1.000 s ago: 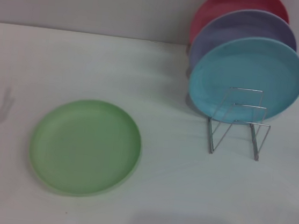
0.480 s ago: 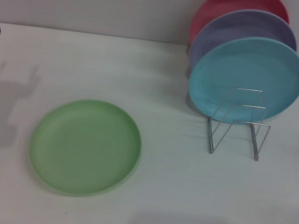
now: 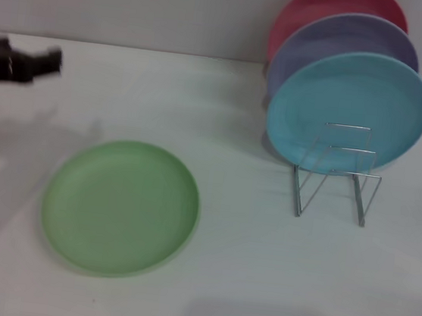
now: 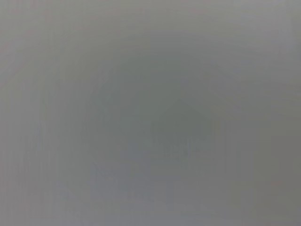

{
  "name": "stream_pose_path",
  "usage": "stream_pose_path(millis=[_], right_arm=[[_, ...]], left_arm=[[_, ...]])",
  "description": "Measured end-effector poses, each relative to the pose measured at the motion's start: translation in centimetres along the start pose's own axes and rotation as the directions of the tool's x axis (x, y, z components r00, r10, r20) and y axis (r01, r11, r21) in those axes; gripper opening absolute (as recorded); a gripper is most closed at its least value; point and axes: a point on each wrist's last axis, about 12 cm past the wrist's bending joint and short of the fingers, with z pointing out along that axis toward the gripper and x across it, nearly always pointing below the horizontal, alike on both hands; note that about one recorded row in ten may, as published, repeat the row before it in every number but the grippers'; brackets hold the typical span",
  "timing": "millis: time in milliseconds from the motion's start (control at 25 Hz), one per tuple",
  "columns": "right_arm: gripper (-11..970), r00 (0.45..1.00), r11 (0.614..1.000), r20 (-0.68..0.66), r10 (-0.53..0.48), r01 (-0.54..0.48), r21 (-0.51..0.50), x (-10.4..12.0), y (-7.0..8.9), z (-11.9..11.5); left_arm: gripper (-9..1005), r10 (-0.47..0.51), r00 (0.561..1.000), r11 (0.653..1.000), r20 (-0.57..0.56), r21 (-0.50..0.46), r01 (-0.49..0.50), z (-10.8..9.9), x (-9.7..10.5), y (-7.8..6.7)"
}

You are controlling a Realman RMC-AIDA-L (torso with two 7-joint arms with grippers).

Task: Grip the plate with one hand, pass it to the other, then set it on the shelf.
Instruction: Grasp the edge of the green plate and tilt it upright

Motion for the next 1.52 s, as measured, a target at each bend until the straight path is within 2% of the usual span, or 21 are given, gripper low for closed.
stream_pose_path(millis=[40, 80, 120, 160, 240, 360, 400, 800, 1200, 1520], right_arm=[[826, 1.0, 1.0, 0.0, 0.0, 0.0, 0.0, 0.0, 0.0, 0.0], [826, 1.0, 1.0, -0.004, 0.0, 0.0, 0.0, 0.1, 0.0, -0.1], [826, 1.0, 1.0, -0.004, 0.0, 0.0, 0.0, 0.1, 0.0, -0.1], [827, 1.0, 1.0, -0.006, 0.001, -0.001, -0.001, 0.1, 0.0, -0.2], [827, 1.0, 1.0, -0.009, 0.001, -0.001, -0.003, 0.1, 0.0, -0.2], [827, 1.0, 1.0, -0.012, 0.001, -0.001, -0.007, 0.2, 0.0, -0.3], [827, 1.0, 1.0, -0.011, 0.003, -0.003, -0.012, 0.2, 0.2, -0.3], [827, 1.0, 1.0, 0.006, 0.006, -0.006, -0.019, 0.0, 0.3, -0.2], [827, 1.0, 1.0, 0.008, 0.005, -0.005, -0.018, 0.0, 0.3, -0.3], [826, 1.0, 1.0, 0.013, 0.004, -0.004, -0.018, -0.1, 0.2, -0.4]], left_arm=[[813, -0.013, 0.988, 0.996, -0.153, 0.08, 0.026, -0.1, -0.4, -0.3], [813, -0.013, 0.988, 0.996, -0.153, 0.08, 0.026, -0.1, -0.4, -0.3], [813, -0.009, 0.974, 0.994, -0.228, 0.107, 0.034, -0.2, -0.3, -0.2], [813, -0.009, 0.974, 0.994, -0.228, 0.107, 0.034, -0.2, -0.3, -0.2], [813, -0.002, 0.951, 0.993, -0.308, 0.111, 0.038, -0.1, 0.7, 0.1], [814, -0.005, 0.94, 0.993, -0.342, 0.111, 0.045, 0.2, 1.5, 0.3], [814, -0.012, 0.925, 0.992, -0.381, 0.114, 0.06, 0.7, 2.4, 0.3], [814, -0.008, 0.869, 0.986, -0.495, 0.143, 0.091, 1.9, 4.7, -0.1], [814, 0.007, 0.833, 0.984, -0.554, 0.153, 0.094, 2.8, 6.1, -0.1], [813, 0.006, 0.826, 0.984, -0.564, 0.152, 0.097, 3.0, 6.4, -0.1]])
